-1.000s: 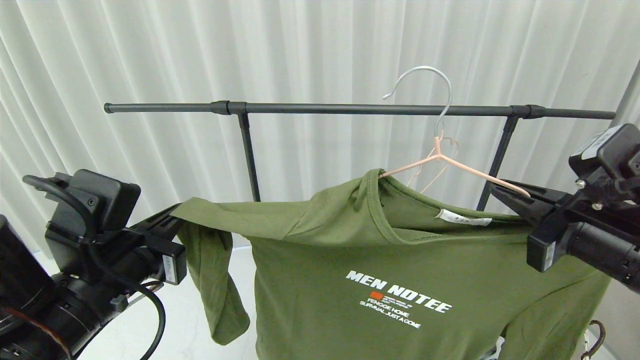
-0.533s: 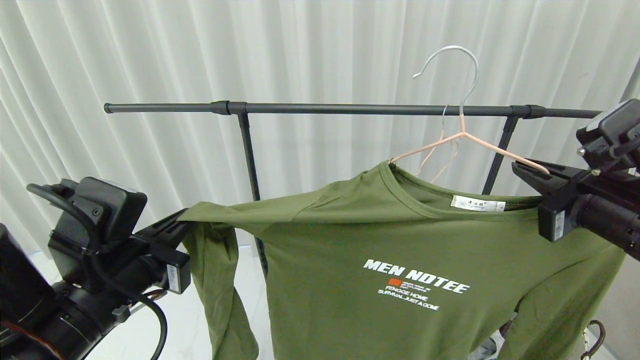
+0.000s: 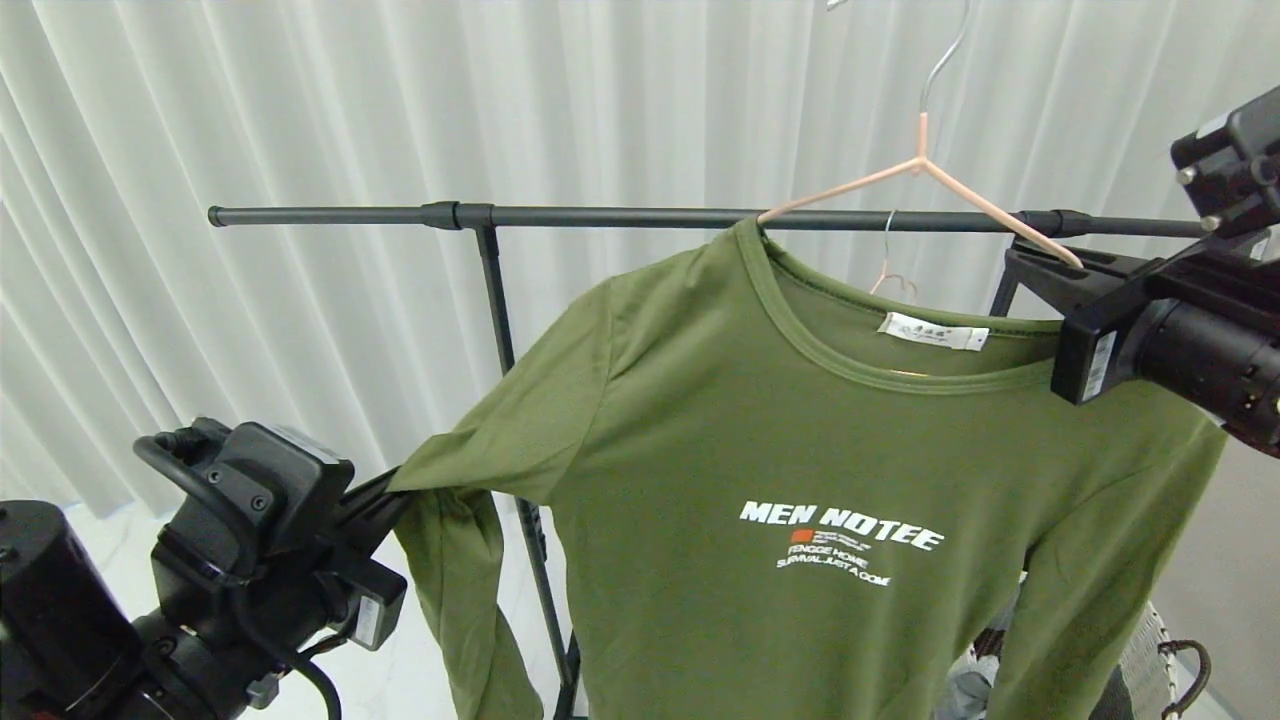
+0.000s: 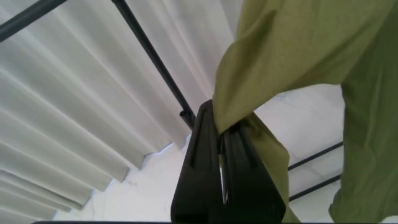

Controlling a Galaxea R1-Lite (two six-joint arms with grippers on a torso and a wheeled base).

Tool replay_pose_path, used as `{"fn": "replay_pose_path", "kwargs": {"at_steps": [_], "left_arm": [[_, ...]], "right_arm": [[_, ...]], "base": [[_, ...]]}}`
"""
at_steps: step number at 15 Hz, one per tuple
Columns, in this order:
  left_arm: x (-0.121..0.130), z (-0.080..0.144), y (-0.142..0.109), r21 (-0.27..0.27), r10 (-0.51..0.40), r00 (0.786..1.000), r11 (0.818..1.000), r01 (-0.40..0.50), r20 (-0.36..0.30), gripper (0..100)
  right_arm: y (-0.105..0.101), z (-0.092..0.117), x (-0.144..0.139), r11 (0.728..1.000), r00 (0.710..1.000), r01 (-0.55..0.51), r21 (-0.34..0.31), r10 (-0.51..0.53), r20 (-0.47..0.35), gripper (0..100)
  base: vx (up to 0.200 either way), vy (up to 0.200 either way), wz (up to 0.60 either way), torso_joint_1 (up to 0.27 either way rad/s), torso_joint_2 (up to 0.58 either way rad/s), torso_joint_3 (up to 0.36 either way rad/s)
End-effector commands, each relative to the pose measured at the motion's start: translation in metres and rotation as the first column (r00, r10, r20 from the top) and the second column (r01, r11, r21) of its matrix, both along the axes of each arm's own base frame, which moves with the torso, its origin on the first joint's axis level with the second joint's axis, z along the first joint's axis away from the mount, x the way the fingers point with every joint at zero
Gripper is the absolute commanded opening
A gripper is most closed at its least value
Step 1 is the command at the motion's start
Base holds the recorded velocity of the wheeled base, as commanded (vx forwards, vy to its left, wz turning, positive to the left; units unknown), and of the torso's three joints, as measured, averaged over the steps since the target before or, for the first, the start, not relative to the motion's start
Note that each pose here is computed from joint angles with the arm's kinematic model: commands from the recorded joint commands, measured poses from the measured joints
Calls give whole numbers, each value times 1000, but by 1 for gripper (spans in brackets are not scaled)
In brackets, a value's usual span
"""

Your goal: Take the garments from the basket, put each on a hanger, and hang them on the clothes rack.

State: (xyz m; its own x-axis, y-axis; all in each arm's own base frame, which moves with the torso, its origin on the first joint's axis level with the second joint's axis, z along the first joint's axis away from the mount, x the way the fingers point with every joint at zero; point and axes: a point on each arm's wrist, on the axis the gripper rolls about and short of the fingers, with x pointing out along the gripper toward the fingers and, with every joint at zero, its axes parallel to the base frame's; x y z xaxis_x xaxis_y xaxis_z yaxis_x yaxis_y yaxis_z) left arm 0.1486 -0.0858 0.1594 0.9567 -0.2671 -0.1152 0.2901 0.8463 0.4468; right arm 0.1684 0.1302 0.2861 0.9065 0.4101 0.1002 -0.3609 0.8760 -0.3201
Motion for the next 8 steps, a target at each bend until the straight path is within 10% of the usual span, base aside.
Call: {"fn": "replay_pose_path", "kwargs": {"at_steps": [1,7,8], "left_arm": [[0,-1,0,4,1,1000,1000,-1,-6,0],[0,-2,0,13,11,1000,1000,-11,-4,0],[1,-2,0,13,11,1000,1000,-11,-6,100]], "right_arm": [[9,2,-4,999,999,-47,21,47,-4,0],[12,4,-9,997,997,-75,36,76,-3,0],[12,3,-9,997,997,-75,35,76,-4,0]], "base": [[0,0,0,0,0,0],[0,0,0,0,0,0],[0,0,0,0,0,0]]}}
